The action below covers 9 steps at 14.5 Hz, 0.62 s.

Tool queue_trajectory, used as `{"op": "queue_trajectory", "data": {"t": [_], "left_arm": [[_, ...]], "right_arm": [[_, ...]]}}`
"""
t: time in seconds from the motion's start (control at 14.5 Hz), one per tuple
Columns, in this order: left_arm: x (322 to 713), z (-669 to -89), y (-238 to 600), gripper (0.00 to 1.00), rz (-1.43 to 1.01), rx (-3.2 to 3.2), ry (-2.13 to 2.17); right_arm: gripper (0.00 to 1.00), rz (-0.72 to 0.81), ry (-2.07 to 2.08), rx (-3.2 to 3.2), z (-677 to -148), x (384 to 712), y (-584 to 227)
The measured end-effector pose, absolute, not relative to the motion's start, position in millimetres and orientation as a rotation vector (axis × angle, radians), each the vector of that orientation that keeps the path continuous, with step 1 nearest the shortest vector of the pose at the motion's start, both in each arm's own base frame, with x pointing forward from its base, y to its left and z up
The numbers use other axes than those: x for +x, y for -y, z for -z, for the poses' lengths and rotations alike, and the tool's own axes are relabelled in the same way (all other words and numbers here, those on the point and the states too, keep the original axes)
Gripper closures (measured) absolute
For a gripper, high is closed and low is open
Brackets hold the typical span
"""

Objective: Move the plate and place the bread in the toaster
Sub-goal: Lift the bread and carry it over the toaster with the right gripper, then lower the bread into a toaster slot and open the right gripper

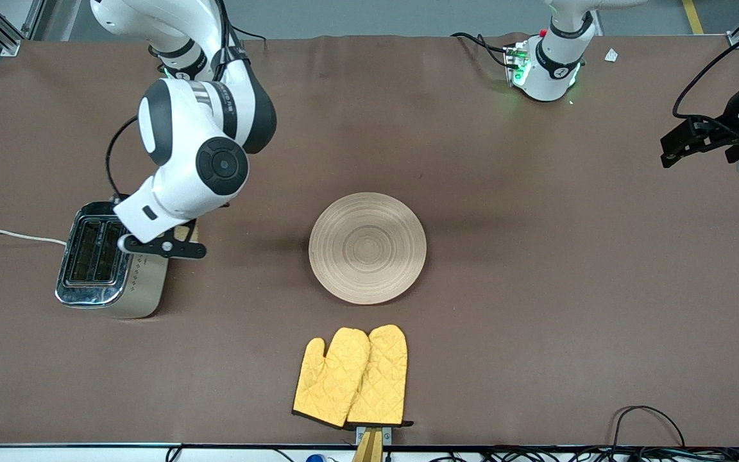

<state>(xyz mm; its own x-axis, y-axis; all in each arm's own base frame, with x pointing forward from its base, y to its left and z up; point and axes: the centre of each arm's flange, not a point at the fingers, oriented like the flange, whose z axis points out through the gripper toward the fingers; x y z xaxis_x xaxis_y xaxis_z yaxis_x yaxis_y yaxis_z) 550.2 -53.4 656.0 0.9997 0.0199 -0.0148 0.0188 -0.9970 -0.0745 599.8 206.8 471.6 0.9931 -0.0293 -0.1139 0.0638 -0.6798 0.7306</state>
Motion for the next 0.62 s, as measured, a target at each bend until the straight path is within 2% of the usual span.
{"op": "queue_trajectory", "data": {"t": [0.35, 0.62], "left_arm": [[550, -656, 53, 0.0, -0.024, -3.067, 0.029], [550, -656, 53, 0.0, -0.024, -3.067, 0.028]], "right_arm": [[0.96, 0.087, 0.023, 2.166, -462, 635, -144], [0.96, 0.051, 0.008, 2.123, -434, 658, -99]]}}
